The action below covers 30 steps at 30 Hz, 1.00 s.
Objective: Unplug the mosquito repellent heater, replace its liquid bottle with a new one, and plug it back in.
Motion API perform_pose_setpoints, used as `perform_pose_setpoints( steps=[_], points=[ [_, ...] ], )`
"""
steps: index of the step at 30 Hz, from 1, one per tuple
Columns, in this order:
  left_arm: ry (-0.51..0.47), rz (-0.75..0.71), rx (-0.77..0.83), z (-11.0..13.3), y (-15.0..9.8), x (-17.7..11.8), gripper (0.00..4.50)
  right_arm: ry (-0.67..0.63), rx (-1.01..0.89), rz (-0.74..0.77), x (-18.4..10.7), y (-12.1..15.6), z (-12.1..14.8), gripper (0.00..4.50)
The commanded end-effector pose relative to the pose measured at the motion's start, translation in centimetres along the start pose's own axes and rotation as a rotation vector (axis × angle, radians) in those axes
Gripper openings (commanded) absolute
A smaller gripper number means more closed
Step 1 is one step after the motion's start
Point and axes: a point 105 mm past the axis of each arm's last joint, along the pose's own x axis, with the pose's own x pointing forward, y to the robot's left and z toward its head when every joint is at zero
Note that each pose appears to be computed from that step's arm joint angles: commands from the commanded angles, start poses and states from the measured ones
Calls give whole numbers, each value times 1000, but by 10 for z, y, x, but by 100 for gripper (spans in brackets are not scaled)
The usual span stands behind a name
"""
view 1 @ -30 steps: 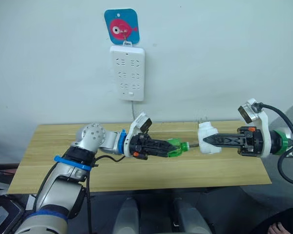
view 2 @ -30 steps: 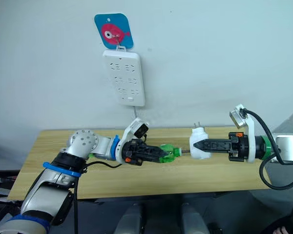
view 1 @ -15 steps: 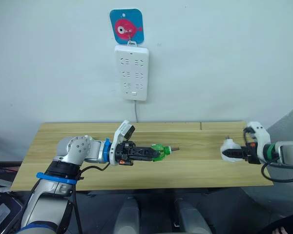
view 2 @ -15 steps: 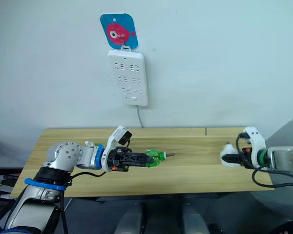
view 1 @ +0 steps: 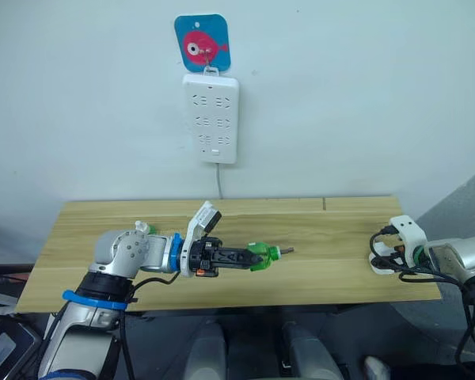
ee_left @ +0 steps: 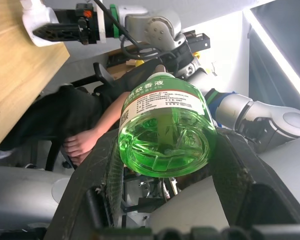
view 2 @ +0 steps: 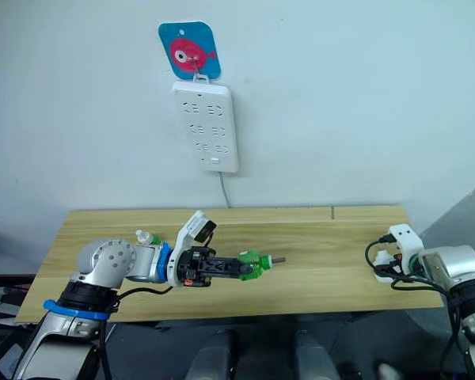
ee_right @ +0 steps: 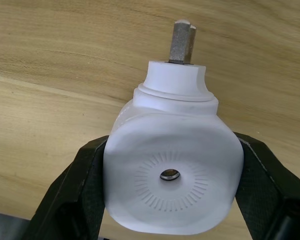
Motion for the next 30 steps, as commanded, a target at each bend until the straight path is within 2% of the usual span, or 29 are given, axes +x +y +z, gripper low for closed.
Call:
perform_pose_setpoints(
  steps=[1, 9, 13, 19, 22, 25, 28, 30],
  points=[
    [-5, -17, 40, 3, -8, -1, 220, -33, -18, -7, -5, -7, 12, 304],
    [-1, -20, 46, 0, -8, -1, 220, -32, -60, 17, -2, -5, 16, 304],
    [-9, -15, 36, -1, -6, -1, 220, -66, -61, 10, -8, -7, 24, 439],
    [-30, -16, 41, 2, -5, -1, 220, -118, -45, 6, -33, -9, 33, 446],
    [-66, 5, 188, 15, -4, 1, 220, -233, -60, 22, -68, -2, 52, 446],
    [-128, 69, 496, 36, -3, 11, 220, -377, -31, 134, -92, 25, 69, 446],
    [-258, 186, 788, 67, 0, 23, 220, -629, 154, 397, -120, 71, 94, 446],
    [-306, 254, 921, 77, 2, 28, 220, -725, 275, 508, -133, 87, 100, 446]
  ],
)
